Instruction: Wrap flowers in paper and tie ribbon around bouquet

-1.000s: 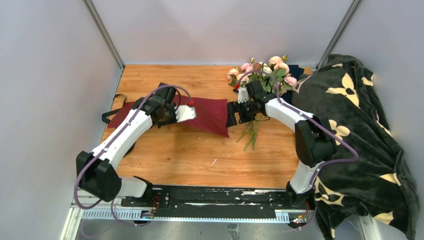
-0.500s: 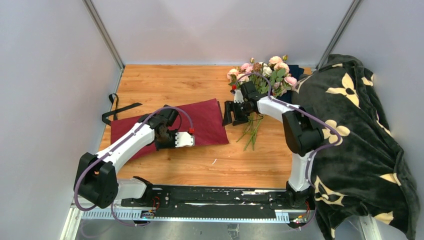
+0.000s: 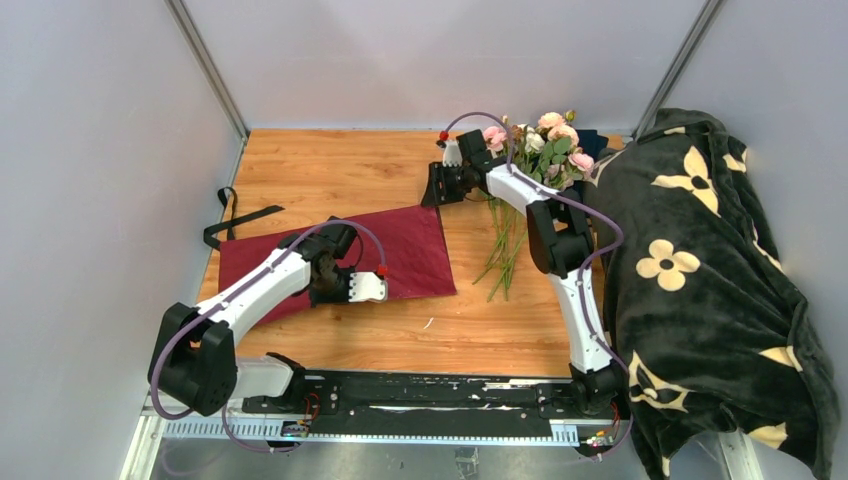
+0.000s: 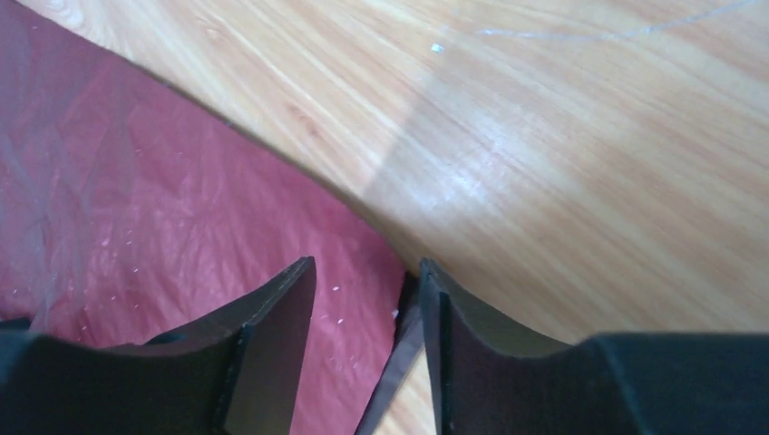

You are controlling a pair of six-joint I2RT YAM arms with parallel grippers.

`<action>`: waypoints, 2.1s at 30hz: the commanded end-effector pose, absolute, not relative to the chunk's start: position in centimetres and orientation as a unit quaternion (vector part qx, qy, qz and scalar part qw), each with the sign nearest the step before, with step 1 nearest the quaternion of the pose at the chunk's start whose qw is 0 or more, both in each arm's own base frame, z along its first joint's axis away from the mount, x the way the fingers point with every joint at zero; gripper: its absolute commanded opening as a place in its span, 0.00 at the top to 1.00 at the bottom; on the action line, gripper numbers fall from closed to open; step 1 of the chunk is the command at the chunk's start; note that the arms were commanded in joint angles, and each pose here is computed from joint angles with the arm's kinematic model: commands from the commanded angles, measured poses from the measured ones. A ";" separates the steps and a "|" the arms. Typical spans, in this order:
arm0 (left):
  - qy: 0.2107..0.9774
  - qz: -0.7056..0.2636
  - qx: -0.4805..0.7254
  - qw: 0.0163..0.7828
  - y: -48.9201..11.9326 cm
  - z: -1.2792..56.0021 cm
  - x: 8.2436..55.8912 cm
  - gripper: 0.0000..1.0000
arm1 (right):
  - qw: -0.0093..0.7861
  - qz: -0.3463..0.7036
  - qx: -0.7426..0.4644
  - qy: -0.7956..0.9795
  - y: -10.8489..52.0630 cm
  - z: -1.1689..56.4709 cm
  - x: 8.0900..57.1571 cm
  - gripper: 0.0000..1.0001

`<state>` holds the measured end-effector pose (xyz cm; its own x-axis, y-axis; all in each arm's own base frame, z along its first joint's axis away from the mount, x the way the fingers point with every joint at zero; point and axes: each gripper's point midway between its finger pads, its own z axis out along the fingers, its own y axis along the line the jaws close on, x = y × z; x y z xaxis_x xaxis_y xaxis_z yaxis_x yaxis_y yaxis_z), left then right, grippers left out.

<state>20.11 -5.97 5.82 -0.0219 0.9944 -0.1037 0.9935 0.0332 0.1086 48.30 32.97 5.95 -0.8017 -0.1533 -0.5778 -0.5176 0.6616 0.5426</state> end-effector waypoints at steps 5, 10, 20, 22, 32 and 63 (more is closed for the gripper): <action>0.707 -0.008 0.704 0.071 -6.3 5.5 19.9 1.00 | 0.210 0.393 -0.180 0.877 33.5 3.3 48.0 0.65; 0.709 -0.006 0.701 0.072 -6.4 5.7 20.2 1.00 | 0.196 0.408 -0.182 0.873 33.6 3.5 46.9 0.98; 0.747 0.070 0.649 0.124 -6.5 10.0 25.0 0.34 | 0.303 0.397 -0.169 0.850 28.2 16.2 46.0 1.00; 0.760 0.086 0.624 0.163 -6.9 12.5 26.6 0.16 | 0.334 0.384 -0.154 0.847 26.0 18.9 44.5 1.00; 0.860 0.037 0.468 0.201 -2.6 13.9 27.4 0.38 | 0.483 0.360 -0.197 0.774 23.6 29.6 33.4 1.00; 0.931 -0.070 -0.075 0.351 10.6 17.0 43.5 0.04 | 0.280 0.388 -0.654 0.586 48.5 11.8 14.3 1.00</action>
<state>47.28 7.55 12.53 -0.7572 0.0652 -0.6499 0.0795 0.9968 0.0074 14.40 46.77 13.64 -0.0571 -0.5137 -0.8561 -0.9864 -0.1032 0.1277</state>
